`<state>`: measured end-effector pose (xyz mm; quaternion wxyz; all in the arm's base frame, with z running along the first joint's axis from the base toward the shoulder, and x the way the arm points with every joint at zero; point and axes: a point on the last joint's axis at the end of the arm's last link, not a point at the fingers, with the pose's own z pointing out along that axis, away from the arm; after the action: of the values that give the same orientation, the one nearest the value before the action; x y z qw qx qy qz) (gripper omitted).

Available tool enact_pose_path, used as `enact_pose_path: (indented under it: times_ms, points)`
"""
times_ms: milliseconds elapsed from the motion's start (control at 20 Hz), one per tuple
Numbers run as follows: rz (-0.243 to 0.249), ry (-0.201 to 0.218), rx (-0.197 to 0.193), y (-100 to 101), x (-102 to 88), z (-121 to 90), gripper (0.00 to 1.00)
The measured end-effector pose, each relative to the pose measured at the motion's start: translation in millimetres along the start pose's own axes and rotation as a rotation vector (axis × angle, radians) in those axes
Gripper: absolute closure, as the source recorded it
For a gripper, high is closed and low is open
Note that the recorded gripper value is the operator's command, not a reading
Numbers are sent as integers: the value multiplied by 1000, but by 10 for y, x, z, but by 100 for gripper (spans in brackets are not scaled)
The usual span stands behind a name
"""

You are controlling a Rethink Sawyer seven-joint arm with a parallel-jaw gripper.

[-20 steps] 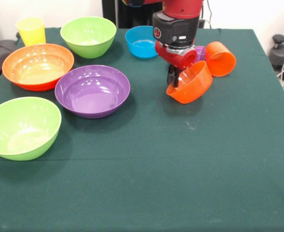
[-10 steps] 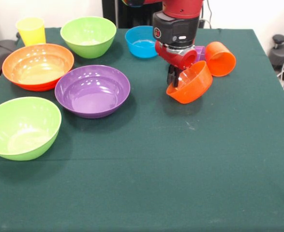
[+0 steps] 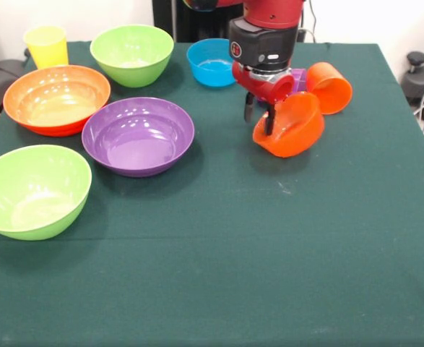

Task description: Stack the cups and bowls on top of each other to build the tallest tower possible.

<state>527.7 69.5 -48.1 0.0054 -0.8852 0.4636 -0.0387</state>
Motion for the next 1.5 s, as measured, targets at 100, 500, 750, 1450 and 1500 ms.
enact_pose_path:
  times_ms: [100, 500, 750, 1450, 1500]
  points:
    - [-4, -3, -9, 30, -34, 26, 0]
    - [-38, 7, -20, 19, -166, -11, 0]
    - [-62, 10, -28, 16, -269, -21, 0]
    - [-133, 26, -28, 9, -606, -380, 0]
    - [-130, 29, -26, 5, -601, -420, 0]
